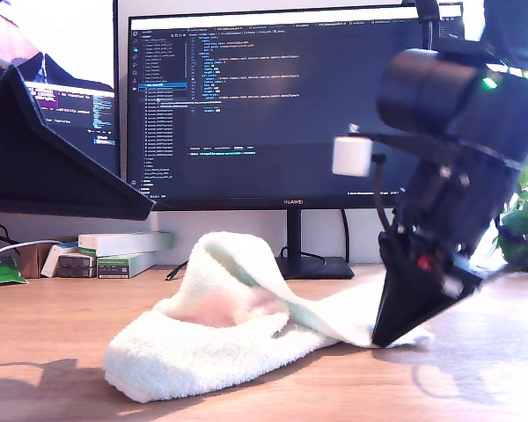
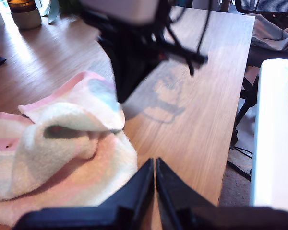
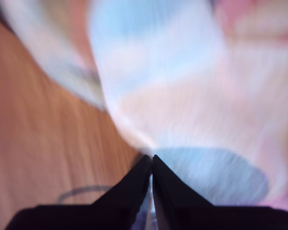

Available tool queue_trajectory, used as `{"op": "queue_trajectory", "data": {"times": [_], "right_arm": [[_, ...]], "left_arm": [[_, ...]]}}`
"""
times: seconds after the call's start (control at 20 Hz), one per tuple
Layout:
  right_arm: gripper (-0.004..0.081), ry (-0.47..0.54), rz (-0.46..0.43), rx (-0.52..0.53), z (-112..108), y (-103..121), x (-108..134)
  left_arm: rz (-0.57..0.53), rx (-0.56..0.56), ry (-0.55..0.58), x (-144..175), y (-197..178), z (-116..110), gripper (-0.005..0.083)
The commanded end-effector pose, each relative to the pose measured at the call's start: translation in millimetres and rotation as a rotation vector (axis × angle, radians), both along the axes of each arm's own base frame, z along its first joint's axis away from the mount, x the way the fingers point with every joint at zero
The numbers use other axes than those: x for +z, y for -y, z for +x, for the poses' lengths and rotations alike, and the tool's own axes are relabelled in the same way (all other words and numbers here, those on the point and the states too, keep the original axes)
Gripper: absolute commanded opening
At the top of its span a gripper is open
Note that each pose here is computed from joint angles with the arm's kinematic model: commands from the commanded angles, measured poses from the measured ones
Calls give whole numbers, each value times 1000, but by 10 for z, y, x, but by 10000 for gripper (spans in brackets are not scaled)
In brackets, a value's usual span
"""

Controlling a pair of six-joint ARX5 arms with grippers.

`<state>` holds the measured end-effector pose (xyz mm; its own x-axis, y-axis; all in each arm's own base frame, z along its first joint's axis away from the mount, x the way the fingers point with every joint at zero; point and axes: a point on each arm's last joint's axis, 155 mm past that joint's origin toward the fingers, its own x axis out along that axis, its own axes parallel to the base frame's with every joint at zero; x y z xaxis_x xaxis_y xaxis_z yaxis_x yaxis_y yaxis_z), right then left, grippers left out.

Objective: Fold the tea towel to a neat square and place it to the right

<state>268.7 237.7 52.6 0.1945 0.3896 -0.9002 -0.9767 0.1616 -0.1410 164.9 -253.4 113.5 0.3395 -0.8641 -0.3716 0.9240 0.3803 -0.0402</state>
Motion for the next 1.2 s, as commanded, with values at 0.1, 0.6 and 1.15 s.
{"op": "queue_trajectory", "data": {"times": [0.1, 0.6, 1.15], "right_arm": [[-10, -4, 8, 5, -3, -134, 199], [-10, 37, 142, 17, 0, -670, 798], [-10, 29, 167, 64, -221, -921, 929]], "left_arm": [[-8, -4, -1, 23, 12, -8, -19], [-49, -54, -1, 112, 94, -102, -10], [-93, 153, 109, 313, 16, 343, 360]]}}
